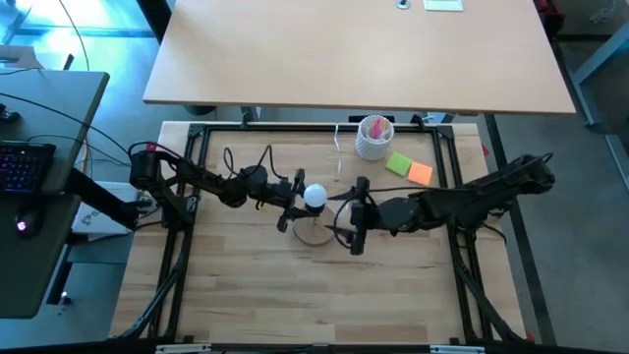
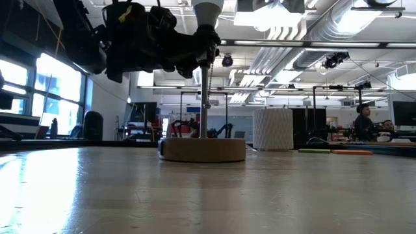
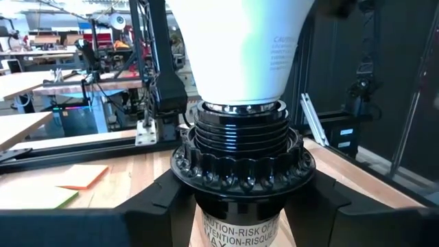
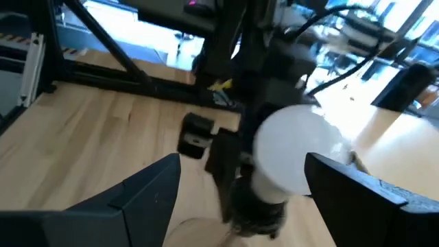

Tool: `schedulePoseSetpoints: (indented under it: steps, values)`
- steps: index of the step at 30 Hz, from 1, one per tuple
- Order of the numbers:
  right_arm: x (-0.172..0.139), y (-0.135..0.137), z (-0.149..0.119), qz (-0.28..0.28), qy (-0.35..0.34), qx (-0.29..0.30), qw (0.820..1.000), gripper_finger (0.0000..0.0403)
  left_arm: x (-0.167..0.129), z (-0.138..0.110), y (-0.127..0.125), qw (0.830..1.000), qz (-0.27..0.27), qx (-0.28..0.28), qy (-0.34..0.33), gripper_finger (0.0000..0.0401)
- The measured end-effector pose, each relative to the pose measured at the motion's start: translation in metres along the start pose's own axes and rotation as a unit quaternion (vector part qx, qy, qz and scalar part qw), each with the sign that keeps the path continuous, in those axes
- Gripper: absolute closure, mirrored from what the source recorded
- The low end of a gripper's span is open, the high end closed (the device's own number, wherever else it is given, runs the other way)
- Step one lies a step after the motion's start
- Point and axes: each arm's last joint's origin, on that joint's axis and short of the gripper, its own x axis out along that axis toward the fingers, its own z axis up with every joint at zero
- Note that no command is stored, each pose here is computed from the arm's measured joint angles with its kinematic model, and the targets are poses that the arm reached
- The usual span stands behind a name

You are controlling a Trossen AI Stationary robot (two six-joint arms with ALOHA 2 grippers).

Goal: Screw lightbulb
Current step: Insert the white lightbulb into the desk lamp

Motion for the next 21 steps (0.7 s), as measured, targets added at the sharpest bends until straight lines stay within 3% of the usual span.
schedulePoseSetpoints:
  steps: [5, 9, 12, 18, 21]
  values:
    - [-0.01, -0.026, 0.009, -0.009, -0.029, 0.004, 1.0, 0.0094, 0.001, 0.0, -0.002, 1.0, -0.006, 0.0, 0.0, 0.0236]
    - [0.001, -0.052, 0.005, 0.068, -0.042, 0.04, 0.996, 0.0094, 0.002, 0.0, -0.004, 1.0, -0.013, 0.001, 0.0, 0.0236]
    - [0.014, -0.066, -0.001, 0.095, -0.049, 0.056, 0.993, 0.0094, 0.002, 0.0, -0.005, 1.0, -0.015, -0.001, 0.001, 0.0236]
    - [0.034, -0.076, -0.006, 0.176, -0.088, 0.075, 0.978, 0.0094, 0.002, 0.0, -0.005, 1.0, -0.016, -0.001, 0.001, 0.0236]
    - [0.043, -0.076, -0.011, 0.189, -0.084, 0.085, 0.975, 0.0094, 0.002, 0.0, -0.005, 1.0, -0.016, -0.001, 0.002, 0.0236]
